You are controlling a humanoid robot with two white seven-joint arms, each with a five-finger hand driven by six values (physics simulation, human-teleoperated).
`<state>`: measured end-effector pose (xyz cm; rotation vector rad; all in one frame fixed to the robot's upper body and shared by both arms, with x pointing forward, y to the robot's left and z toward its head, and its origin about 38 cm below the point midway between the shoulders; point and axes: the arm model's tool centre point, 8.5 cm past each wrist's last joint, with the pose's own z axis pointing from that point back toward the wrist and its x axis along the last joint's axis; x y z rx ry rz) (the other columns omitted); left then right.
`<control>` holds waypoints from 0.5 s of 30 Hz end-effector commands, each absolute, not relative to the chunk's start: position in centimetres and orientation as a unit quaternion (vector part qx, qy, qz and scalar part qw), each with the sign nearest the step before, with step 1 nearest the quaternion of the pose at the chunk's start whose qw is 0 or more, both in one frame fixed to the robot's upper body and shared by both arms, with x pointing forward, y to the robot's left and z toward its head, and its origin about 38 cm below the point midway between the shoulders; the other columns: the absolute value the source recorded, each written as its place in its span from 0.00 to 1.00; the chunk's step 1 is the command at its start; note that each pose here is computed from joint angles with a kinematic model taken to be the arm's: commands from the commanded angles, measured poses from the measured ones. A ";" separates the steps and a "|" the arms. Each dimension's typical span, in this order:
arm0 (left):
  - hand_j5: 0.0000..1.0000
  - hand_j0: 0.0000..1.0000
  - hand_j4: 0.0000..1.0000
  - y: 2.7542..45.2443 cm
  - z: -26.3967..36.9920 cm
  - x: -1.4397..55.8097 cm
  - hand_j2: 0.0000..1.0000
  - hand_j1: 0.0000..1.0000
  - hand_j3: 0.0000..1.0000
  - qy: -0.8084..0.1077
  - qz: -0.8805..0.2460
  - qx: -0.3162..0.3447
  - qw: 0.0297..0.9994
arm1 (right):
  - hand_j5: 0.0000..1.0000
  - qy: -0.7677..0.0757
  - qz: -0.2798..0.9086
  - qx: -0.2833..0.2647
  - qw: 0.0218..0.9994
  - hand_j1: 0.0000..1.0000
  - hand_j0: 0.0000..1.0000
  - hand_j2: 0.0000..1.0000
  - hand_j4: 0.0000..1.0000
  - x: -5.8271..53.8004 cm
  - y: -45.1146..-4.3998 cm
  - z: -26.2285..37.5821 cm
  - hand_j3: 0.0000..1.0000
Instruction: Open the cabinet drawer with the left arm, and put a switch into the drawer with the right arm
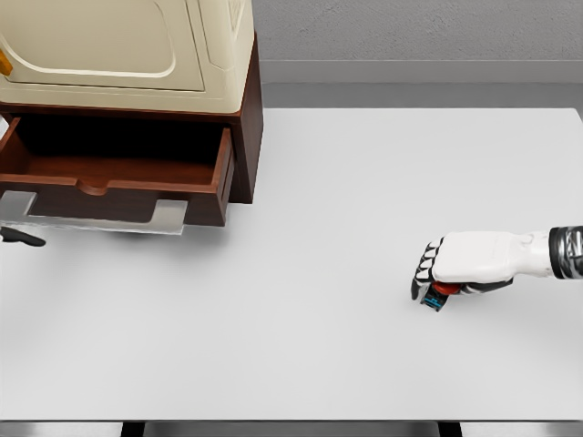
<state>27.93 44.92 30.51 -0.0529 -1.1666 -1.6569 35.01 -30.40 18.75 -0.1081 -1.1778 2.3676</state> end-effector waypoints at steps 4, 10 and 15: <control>1.00 1.00 1.00 43.9 28.0 28.0 1.00 1.00 1.00 -0.477 -0.702 -0.050 0.527 | 0.55 -0.433 0.866 -0.039 0.248 0.55 0.55 0.55 0.55 35.0 -30.5 18.8 0.55; 1.00 1.00 1.00 42.1 26.0 28.6 1.00 1.00 1.00 -0.485 -0.703 -0.080 0.515 | 0.33 -0.434 0.865 -0.041 0.250 0.33 0.33 0.33 0.33 35.2 -30.6 19.0 0.33; 1.00 1.00 1.00 41.8 25.7 28.7 1.00 1.00 1.00 -0.483 -0.707 -0.083 0.510 | 0.30 -0.448 0.855 -0.040 0.258 0.30 0.30 0.30 0.30 35.9 -30.3 18.9 0.30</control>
